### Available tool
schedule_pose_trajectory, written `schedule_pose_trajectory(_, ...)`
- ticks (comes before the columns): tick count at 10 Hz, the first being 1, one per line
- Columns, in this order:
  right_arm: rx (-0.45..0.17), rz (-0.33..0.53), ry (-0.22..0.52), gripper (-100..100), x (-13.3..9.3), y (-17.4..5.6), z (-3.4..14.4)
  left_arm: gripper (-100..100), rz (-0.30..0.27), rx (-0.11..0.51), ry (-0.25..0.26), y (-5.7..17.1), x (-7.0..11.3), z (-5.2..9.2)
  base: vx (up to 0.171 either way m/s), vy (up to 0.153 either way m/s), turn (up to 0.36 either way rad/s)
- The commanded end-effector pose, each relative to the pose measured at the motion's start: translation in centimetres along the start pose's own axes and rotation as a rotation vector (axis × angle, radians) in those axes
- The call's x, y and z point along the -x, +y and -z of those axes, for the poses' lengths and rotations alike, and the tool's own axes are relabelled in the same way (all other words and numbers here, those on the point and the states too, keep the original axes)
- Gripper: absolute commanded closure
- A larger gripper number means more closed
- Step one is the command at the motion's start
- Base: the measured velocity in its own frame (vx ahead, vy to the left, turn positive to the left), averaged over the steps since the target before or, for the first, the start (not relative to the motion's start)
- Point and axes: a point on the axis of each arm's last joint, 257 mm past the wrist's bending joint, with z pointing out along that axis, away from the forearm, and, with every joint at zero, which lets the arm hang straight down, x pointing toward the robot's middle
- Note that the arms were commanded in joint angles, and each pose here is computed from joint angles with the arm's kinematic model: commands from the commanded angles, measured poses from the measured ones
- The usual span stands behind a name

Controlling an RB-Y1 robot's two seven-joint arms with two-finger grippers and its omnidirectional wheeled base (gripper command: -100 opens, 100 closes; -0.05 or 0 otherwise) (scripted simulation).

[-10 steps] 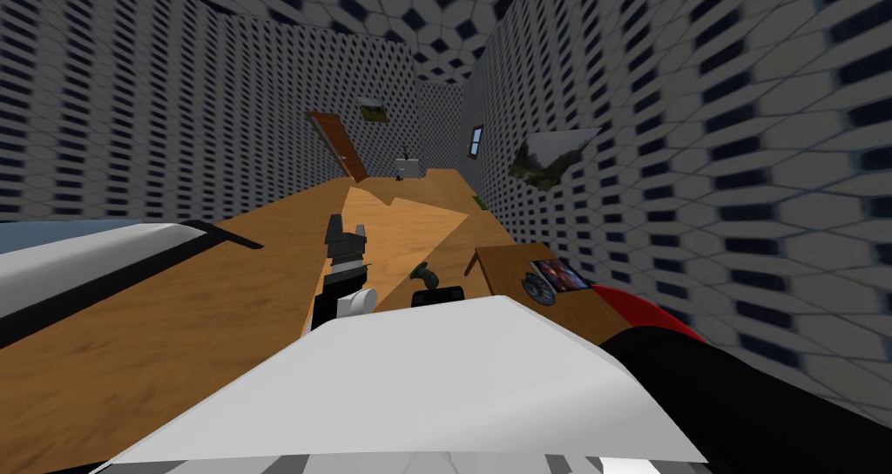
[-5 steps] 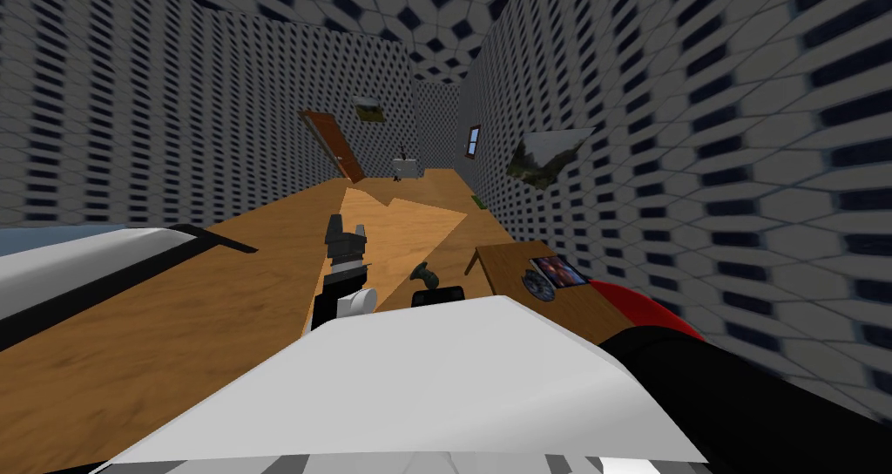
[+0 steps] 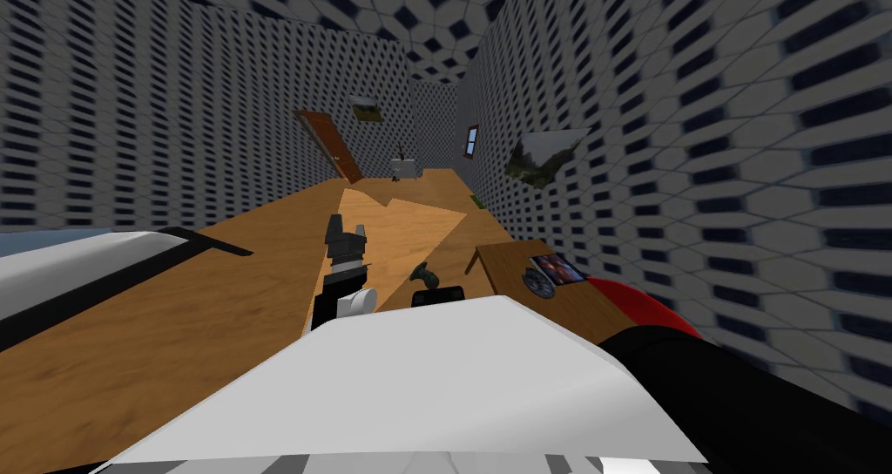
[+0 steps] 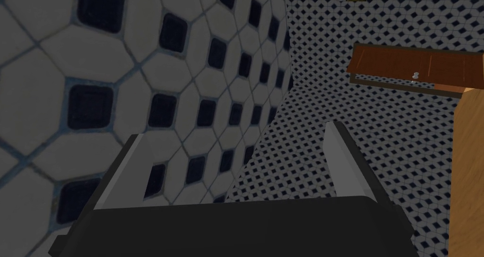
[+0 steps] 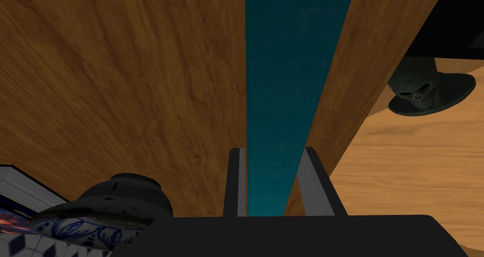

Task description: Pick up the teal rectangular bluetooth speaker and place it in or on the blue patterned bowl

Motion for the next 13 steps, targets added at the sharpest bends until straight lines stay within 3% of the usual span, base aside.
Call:
schedule_pose_trajectory(1,0.005,-0.001,-0.012,100,0.9,-1.1,0.0,0,0.000,0.000,0.000,0.0,0.0,0.0,-0.001,0.038,-0.071)
schedule_pose_trajectory(13,0.020,0.026,0.031,100,1.9,-4.8,0.5,0,0.000,0.000,0.000,0.0,0.0,0.0,-0.002,0.031,-0.036)
